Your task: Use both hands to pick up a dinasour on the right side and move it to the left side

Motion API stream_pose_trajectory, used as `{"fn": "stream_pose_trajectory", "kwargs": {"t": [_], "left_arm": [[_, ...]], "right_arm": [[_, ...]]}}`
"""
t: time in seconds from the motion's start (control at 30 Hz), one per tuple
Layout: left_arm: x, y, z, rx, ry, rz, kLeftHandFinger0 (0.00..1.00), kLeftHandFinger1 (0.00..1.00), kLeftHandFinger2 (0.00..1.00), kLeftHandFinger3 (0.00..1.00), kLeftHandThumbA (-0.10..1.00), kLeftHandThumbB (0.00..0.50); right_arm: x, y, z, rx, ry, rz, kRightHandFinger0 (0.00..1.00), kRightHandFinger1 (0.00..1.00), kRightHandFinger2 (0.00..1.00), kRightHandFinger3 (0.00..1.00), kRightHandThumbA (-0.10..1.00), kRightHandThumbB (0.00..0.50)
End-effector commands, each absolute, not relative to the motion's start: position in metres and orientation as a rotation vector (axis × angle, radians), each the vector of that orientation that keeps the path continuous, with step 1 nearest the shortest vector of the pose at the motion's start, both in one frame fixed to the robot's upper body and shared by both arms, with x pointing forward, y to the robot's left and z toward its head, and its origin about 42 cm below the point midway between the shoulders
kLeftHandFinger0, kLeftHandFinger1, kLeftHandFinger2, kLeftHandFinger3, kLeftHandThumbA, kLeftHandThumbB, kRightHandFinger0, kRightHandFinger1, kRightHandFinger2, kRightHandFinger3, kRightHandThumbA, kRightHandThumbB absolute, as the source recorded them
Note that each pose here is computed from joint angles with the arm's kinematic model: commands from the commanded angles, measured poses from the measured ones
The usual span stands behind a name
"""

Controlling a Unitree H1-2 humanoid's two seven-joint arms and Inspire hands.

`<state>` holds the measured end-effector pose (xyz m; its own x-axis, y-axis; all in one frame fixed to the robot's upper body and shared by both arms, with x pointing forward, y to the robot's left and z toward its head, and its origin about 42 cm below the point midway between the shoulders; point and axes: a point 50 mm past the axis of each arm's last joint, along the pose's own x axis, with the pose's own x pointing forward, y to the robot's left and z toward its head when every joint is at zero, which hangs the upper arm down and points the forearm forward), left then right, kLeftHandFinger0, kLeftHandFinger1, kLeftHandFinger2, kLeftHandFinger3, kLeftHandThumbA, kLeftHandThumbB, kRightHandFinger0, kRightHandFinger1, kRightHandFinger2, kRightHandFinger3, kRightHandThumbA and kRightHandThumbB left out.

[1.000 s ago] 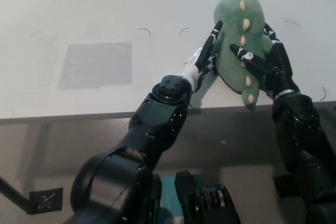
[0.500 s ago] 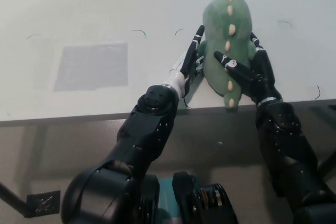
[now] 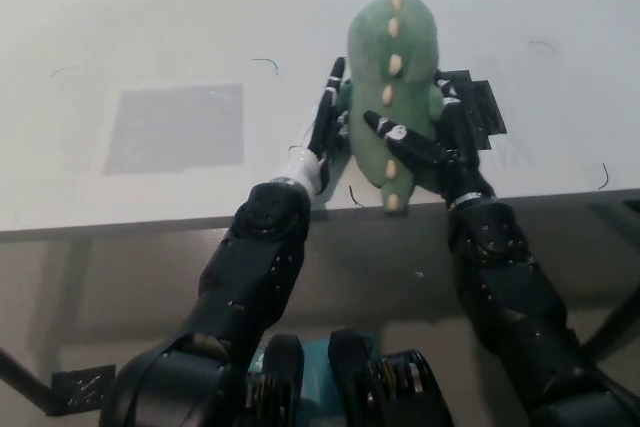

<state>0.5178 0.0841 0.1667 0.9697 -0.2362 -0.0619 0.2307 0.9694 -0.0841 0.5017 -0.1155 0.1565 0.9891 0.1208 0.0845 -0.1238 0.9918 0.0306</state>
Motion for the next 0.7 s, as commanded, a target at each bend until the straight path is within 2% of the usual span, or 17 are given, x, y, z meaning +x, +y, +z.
{"fn": "stream_pose_trajectory", "kwargs": {"t": [0.0, 0.07, 0.13, 0.23, 0.27, 0.3, 0.37, 0.4, 0.57, 0.6, 0.67], "left_arm": [[0.509, 0.074, 0.165, -0.118, 0.042, -0.226, 1.0, 1.0, 1.0, 1.0, 1.0, 0.085], [0.508, 0.08, 0.163, -0.118, 0.026, -0.213, 1.0, 1.0, 1.0, 1.0, 1.0, 0.098], [0.508, 0.085, 0.163, -0.119, 0.021, -0.2, 1.0, 1.0, 1.0, 1.0, 1.0, 0.107], [0.507, 0.094, 0.166, -0.114, 0.006, -0.174, 1.0, 1.0, 1.0, 1.0, 1.0, 0.094], [0.504, 0.088, 0.164, -0.139, 0.009, -0.179, 1.0, 1.0, 1.0, 1.0, 1.0, 0.083], [0.504, 0.09, 0.164, -0.129, 0.004, -0.171, 1.0, 1.0, 1.0, 1.0, 1.0, 0.033], [0.504, 0.093, 0.166, -0.13, -0.003, -0.168, 1.0, 1.0, 1.0, 1.0, 1.0, 0.019], [0.504, 0.105, 0.166, -0.126, -0.013, -0.166, 1.0, 1.0, 1.0, 1.0, 1.0, 0.002], [0.503, 0.121, 0.167, -0.167, -0.006, -0.115, 1.0, 1.0, 1.0, 1.0, 1.0, 0.0], [0.502, 0.124, 0.168, -0.183, -0.006, -0.107, 1.0, 1.0, 1.0, 1.0, 1.0, 0.0], [0.5, 0.122, 0.167, -0.192, -0.003, -0.108, 1.0, 1.0, 1.0, 1.0, 1.0, 0.0]], "right_arm": [[0.493, -0.055, 0.171, 0.022, -0.128, 0.279, 1.0, 1.0, 1.0, 1.0, 1.0, 0.024], [0.492, -0.049, 0.171, 0.015, -0.116, 0.282, 1.0, 1.0, 1.0, 1.0, 1.0, 0.043], [0.491, -0.044, 0.172, 0.019, -0.117, 0.299, 1.0, 1.0, 1.0, 1.0, 1.0, 0.041], [0.489, -0.033, 0.174, 0.014, -0.119, 0.309, 1.0, 1.0, 1.0, 1.0, 1.0, 0.053], [0.488, -0.039, 0.172, 0.002, -0.131, 0.306, 1.0, 1.0, 1.0, 1.0, 1.0, 0.028], [0.487, -0.037, 0.173, -0.007, -0.14, 0.316, 1.0, 1.0, 1.0, 1.0, 1.0, 0.014], [0.487, -0.035, 0.174, -0.01, -0.144, 0.328, 1.0, 1.0, 1.0, 1.0, 1.0, 0.019], [0.487, -0.025, 0.177, -0.017, -0.134, 0.34, 1.0, 1.0, 1.0, 1.0, 1.0, 0.048], [0.49, -0.01, 0.181, -0.061, -0.14, 0.386, 1.0, 1.0, 1.0, 1.0, 1.0, 0.047], [0.491, -0.008, 0.182, -0.088, -0.12, 0.402, 1.0, 1.0, 1.0, 1.0, 1.0, 0.07], [0.491, -0.009, 0.18, -0.084, -0.102, 0.397, 1.0, 1.0, 1.0, 1.0, 1.0, 0.078]]}}
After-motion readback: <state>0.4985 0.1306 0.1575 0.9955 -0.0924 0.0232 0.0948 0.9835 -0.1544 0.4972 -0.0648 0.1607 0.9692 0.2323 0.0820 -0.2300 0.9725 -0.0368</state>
